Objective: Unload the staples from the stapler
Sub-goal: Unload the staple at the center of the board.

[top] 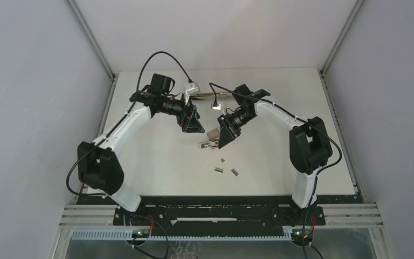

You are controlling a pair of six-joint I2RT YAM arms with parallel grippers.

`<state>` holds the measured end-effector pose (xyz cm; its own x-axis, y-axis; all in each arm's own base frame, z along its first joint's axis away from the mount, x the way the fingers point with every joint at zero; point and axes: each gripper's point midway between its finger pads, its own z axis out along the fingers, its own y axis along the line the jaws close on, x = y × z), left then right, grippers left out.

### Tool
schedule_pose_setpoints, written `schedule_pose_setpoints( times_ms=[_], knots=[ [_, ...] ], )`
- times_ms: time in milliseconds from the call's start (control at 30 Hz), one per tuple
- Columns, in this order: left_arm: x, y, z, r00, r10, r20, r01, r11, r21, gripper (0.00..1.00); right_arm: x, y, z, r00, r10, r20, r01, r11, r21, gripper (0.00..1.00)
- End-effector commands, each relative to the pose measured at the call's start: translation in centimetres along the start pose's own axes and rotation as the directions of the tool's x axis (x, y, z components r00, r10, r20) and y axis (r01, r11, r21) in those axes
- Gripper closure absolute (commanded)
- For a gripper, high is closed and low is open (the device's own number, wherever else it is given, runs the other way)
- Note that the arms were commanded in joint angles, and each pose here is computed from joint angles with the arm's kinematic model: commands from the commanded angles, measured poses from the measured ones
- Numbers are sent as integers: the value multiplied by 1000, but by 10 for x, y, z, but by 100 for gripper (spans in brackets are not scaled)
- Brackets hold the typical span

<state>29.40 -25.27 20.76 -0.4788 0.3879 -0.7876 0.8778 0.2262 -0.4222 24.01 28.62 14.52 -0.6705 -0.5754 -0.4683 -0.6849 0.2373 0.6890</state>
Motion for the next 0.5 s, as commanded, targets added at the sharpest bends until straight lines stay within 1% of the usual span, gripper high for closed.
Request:
schedule_pose_setpoints(
  times_ms=[0, 100, 167, 233, 467],
  knots=[
    [-12, -14, -25, 968, 251, -20, -252, 959, -131, 0, -16, 20, -3, 999, 24, 25, -20, 992, -122, 96],
    [-7, -19, -25, 929, 365, -57, -369, 908, -200, 0, -16, 22, -2, 998, 59, 13, -57, 987, -151, 96],
    [2, -19, -19, 901, 419, -107, -433, 872, -229, 0, -16, 23, -1, 998, 70, 6, -68, 985, -160, 95],
    [13, -28, -5, 873, 461, -157, -486, 848, -210, 0, -16, 23, -1, 997, 80, 3, -79, 982, -171, 95],
    [35, -30, 16, 832, 498, -245, -545, 817, -189, 0, -17, 14, -3, 989, 149, 6, -144, 967, -211, 94]
  ],
)
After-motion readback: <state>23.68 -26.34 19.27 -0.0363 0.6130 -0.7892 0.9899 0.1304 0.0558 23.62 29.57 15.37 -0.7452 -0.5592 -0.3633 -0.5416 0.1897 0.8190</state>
